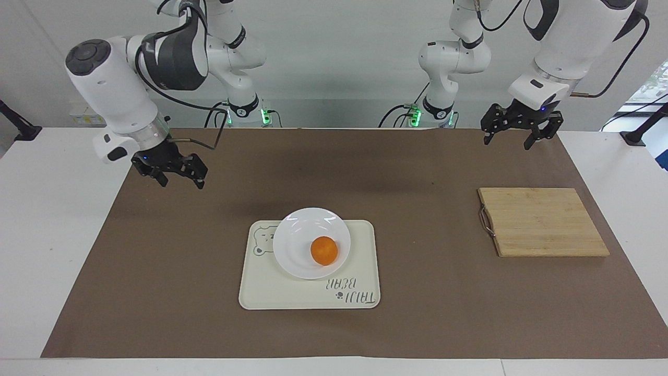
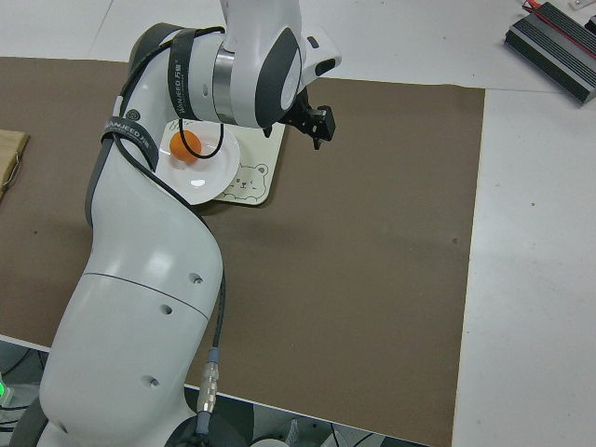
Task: Place orange and plate with both arms
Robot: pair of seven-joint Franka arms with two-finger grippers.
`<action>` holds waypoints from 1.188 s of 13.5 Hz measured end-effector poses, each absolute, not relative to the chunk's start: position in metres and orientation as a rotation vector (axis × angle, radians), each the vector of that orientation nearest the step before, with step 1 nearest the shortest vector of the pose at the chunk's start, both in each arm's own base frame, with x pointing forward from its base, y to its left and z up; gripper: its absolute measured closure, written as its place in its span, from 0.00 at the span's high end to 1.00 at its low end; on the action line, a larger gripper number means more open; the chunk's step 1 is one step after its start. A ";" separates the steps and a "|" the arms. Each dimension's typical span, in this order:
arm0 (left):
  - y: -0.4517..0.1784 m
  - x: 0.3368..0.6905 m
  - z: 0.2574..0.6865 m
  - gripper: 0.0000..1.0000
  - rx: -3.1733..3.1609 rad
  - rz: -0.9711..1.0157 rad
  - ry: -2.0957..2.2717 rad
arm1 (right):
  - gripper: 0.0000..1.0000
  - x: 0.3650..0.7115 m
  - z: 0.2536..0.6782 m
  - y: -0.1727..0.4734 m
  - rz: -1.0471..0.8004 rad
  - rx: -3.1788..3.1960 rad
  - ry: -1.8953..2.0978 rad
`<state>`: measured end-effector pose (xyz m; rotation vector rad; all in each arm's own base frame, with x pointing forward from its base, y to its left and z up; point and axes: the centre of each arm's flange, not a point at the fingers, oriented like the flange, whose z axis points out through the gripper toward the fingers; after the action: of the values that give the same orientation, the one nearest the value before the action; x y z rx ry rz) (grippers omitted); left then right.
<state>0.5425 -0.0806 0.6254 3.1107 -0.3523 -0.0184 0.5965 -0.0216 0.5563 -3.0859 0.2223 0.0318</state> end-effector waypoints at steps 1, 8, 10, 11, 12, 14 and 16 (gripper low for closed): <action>-0.080 0.542 0.625 1.00 3.111 -0.018 -0.352 | 1.00 0.588 0.567 -0.027 0.041 -3.090 0.233; -0.080 0.542 0.625 1.00 3.111 -0.018 -0.352 | 1.00 0.547 0.615 -0.066 0.032 -3.074 0.313; -0.080 0.542 0.625 1.00 3.111 -0.018 -0.352 | 1.00 0.537 0.630 -0.067 0.019 -3.109 0.306; -0.080 0.542 0.625 1.00 3.111 -0.018 -0.352 | 1.00 0.530 0.638 -0.065 0.020 -3.119 0.298; -0.080 0.542 0.625 1.00 3.111 -0.018 -0.352 | 1.00 0.523 0.646 -0.061 0.020 -3.122 0.285; -0.080 0.542 0.625 1.00 3.111 -0.018 -0.352 | 1.00 0.517 0.654 -0.055 0.011 -3.122 0.267; -0.081 0.542 0.625 1.00 3.111 -0.018 -0.352 | 1.00 0.517 0.653 -0.049 0.014 -3.125 0.249</action>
<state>0.5425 -0.0805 0.6254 3.1108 -0.3522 -0.0183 0.5169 -0.0485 0.6531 -3.1247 0.2493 0.0139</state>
